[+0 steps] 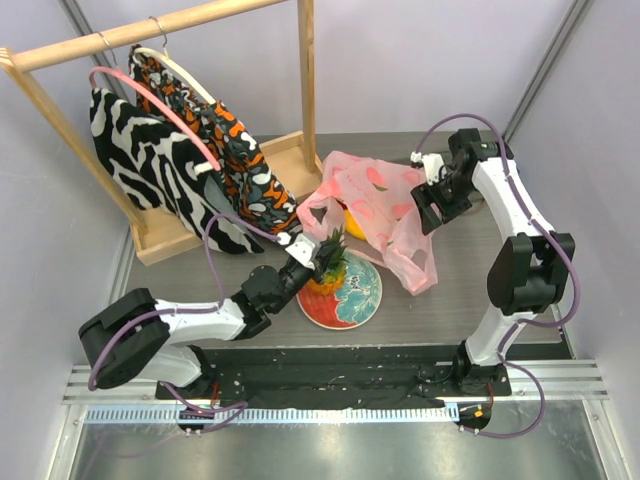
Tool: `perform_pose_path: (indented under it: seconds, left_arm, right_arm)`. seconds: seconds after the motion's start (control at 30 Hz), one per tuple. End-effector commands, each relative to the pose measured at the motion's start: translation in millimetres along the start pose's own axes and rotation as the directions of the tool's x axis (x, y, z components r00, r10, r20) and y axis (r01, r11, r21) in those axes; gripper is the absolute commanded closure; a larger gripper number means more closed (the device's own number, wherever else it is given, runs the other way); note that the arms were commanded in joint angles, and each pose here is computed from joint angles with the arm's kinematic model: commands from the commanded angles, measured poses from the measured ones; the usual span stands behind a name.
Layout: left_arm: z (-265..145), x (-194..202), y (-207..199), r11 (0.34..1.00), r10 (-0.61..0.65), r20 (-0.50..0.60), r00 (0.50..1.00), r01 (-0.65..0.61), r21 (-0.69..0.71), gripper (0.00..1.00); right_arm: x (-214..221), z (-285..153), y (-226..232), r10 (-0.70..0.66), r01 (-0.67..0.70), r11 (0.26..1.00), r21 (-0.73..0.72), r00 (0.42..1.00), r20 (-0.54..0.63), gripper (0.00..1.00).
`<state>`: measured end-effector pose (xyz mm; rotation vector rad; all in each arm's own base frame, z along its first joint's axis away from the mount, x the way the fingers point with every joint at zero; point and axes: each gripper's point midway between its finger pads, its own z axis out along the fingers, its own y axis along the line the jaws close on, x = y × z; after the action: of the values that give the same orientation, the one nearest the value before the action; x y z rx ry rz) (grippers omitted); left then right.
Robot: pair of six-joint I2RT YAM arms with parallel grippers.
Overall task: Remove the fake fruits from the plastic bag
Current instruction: Adjust the fake fruit on the plate.
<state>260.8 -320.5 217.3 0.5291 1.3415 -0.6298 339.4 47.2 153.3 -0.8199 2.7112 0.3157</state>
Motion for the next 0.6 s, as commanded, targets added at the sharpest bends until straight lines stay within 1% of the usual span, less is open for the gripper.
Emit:
perform_pose_path:
  seconds: [0.0,0.23,0.3,0.33,0.37,0.4,0.43,0.47,0.5,0.57]
  left_arm:
    - [-3.0,-29.5,0.1,0.996,-0.094,0.149,0.984,0.093,0.011,1.00]
    - [-6.3,-16.4,2.8,0.998,-0.056,0.115,0.992,0.056,-0.001,1.00]
    - [-9.7,-7.5,1.0,0.999,-0.047,0.089,0.995,0.046,0.012,0.96]
    - [-11.3,-3.4,0.7,0.999,-0.031,0.078,0.996,0.030,0.017,0.89]
    - [-13.8,-0.1,-8.4,0.997,-0.011,0.071,0.997,0.006,0.072,0.79]
    - [-15.9,1.3,-12.3,0.995,-0.003,0.070,0.998,-0.004,0.097,0.77]
    - [-21.4,9.0,-11.9,0.993,0.033,0.056,0.998,-0.039,0.107,0.77]
    - [-23.4,8.9,-12.4,0.991,0.056,0.064,0.996,-0.063,0.114,0.80]
    - [-25.9,14.4,-14.5,0.988,0.071,0.054,0.996,-0.078,0.131,0.80]
    - [-29.0,22.0,-13.7,0.986,0.094,0.038,0.995,-0.098,0.138,0.75]
  right_arm:
    - [-3.8,6.0,-11.8,-0.016,0.017,0.999,0.030,0.999,-0.028,0.27]
    - [-6.0,19.5,-6.8,-0.033,0.033,0.999,0.007,0.998,-0.058,0.27]
    - [-7.0,21.1,-5.9,-0.035,0.036,0.999,0.003,0.998,-0.059,0.27]
    - [-8.6,20.6,-4.8,-0.039,0.039,0.999,-0.002,0.998,-0.055,0.27]
    - [-9.8,21.9,-4.7,-0.046,0.046,0.999,-0.007,0.997,-0.054,0.27]
    - [-11.1,21.0,-4.3,-0.054,0.053,0.999,-0.006,0.997,-0.054,0.27]
    - [-14.8,17.7,-5.8,-0.058,0.059,0.998,0.005,0.997,-0.047,0.27]
    - [-16.7,16.9,-5.8,-0.059,0.059,0.998,0.003,0.997,-0.044,0.27]
    - [-18.0,15.6,-5.0,-0.054,0.054,0.999,-0.001,0.998,-0.042,0.27]
    - [-25.2,8.9,0.4,-0.057,0.057,0.998,-0.023,0.998,-0.014,0.27]
